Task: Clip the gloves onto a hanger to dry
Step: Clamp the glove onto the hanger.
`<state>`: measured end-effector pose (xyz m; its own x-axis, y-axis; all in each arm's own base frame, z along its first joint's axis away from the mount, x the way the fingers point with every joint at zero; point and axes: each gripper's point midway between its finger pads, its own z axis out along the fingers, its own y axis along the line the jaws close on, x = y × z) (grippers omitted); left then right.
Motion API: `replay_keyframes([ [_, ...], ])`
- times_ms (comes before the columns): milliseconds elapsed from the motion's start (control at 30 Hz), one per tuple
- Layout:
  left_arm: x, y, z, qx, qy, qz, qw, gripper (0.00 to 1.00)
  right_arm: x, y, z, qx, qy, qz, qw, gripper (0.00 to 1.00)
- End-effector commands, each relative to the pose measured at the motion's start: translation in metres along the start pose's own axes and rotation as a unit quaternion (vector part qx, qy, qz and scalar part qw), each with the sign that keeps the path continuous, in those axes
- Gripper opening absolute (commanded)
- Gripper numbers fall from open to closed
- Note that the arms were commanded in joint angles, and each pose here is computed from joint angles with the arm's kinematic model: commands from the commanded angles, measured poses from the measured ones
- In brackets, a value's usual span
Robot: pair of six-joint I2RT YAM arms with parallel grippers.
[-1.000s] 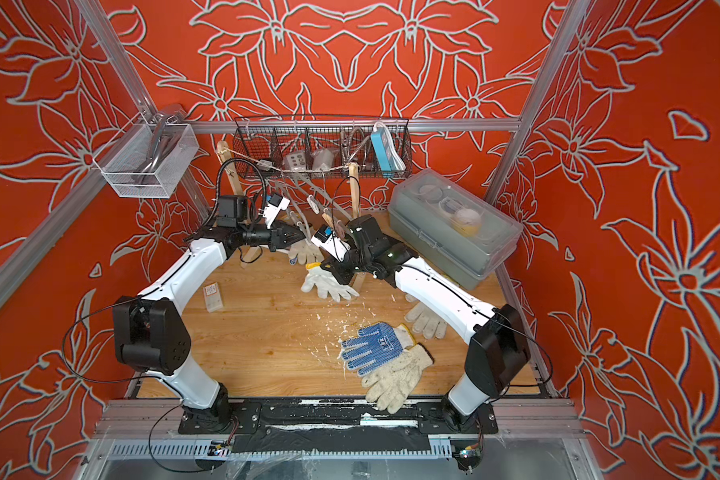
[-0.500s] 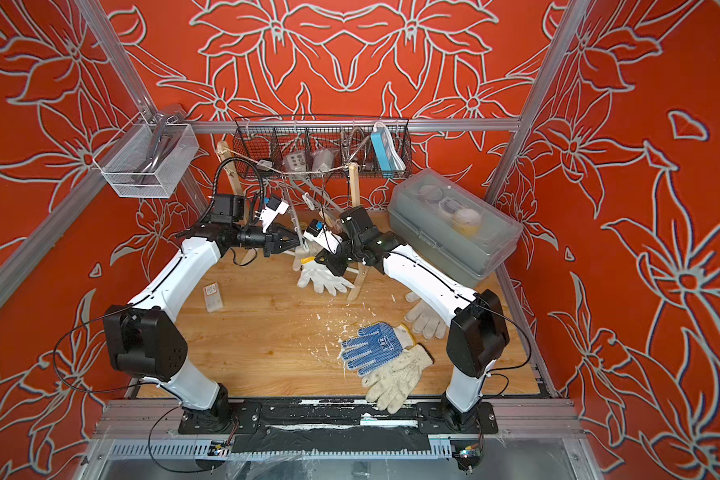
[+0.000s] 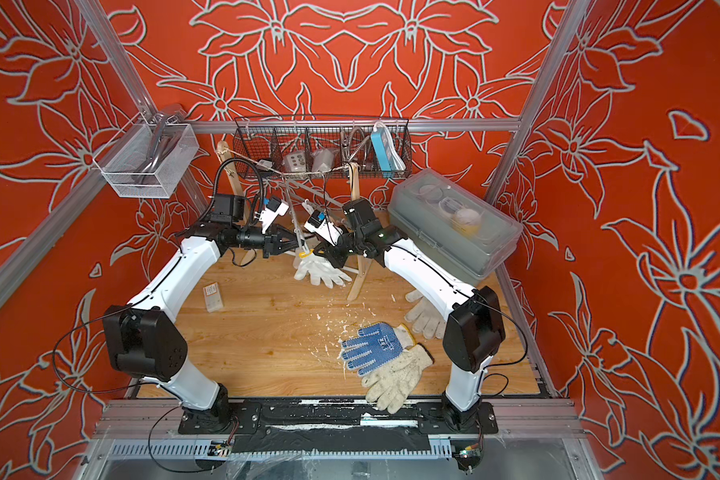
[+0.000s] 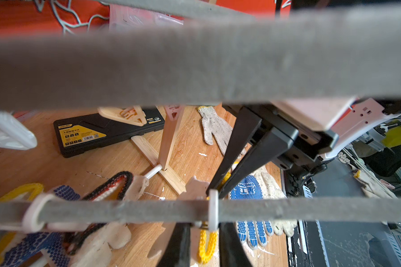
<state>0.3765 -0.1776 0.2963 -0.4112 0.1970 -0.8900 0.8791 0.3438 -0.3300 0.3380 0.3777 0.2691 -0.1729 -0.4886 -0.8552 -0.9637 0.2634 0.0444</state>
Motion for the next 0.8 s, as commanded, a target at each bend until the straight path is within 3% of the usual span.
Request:
replay_keyframes([
  [0, -0.012, -0.016, -0.006, 0.019, -0.011, 0.019, 1.0, 0.1, -0.01, 0.0, -0.003, -0.011, -0.012, 0.004, 1.0, 0.0],
  [267, -0.01, -0.015, -0.004, 0.014, -0.008, 0.019, 1.0, 0.09, -0.009, 0.002, 0.0, -0.021, -0.001, 0.009, 1.0, 0.0],
  [767, -0.001, -0.012, 0.001, 0.006, 0.009, 0.026, 1.0, 0.09, -0.04, 0.004, -0.017, -0.034, -0.059, 0.029, 0.997, 0.0],
])
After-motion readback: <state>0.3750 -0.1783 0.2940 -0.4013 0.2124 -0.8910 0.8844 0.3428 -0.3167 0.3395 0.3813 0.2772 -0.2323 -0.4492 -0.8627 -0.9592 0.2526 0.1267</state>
